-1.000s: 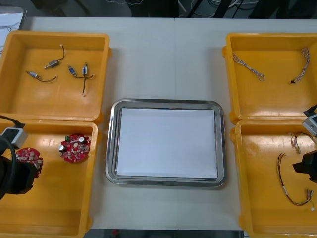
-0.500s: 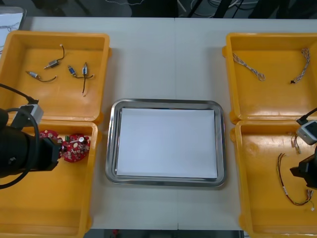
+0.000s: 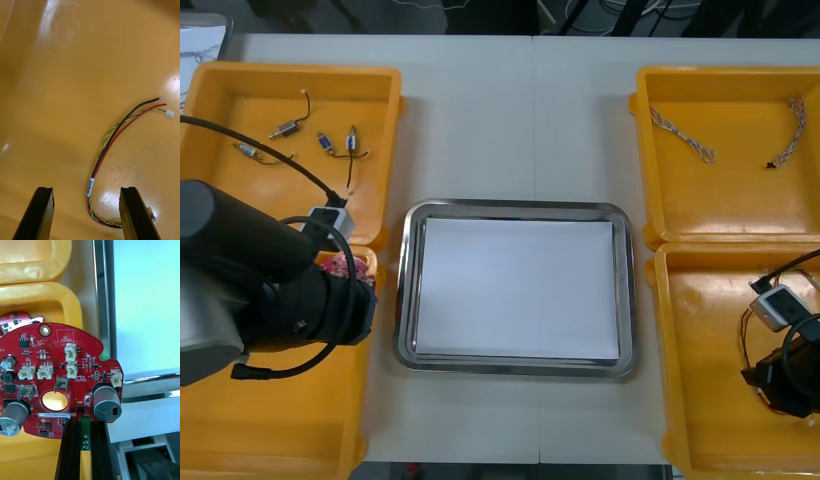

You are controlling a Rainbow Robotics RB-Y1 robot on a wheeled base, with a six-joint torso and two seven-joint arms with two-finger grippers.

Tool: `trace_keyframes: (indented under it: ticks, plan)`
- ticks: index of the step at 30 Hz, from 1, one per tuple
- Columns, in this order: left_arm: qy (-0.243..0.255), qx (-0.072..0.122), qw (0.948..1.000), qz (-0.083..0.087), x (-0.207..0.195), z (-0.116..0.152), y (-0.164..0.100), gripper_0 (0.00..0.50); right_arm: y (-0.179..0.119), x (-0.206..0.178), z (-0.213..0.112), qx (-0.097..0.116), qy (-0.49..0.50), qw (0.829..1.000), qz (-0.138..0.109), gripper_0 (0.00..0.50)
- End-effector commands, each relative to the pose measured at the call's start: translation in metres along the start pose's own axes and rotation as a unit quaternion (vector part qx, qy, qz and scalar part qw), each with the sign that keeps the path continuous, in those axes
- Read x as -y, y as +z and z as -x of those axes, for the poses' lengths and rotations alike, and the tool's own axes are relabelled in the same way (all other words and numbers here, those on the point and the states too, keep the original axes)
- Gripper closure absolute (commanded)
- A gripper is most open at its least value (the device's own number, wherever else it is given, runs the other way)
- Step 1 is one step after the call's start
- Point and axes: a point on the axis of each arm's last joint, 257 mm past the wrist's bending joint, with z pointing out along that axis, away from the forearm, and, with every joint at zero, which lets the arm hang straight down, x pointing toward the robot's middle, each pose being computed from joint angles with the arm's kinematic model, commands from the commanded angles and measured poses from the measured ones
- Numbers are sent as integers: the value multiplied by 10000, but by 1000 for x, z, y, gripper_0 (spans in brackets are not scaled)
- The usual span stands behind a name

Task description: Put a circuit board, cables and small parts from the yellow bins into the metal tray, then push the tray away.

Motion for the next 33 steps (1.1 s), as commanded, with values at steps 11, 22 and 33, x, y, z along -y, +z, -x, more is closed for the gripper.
trace_keyframes:
  ticks: [11,22,33]
  plan:
    - [-307,268,9992,-21,66,45,26,500,23,2,-25,-163,-105,9998,14,0]
    - [-282,365,9988,-165,108,51,70,500,36,4,-33,-141,-150,9998,-44,0]
    - [-216,231,9993,-201,127,21,89,500,47,1,-37,-85,-268,9996,-86,0]
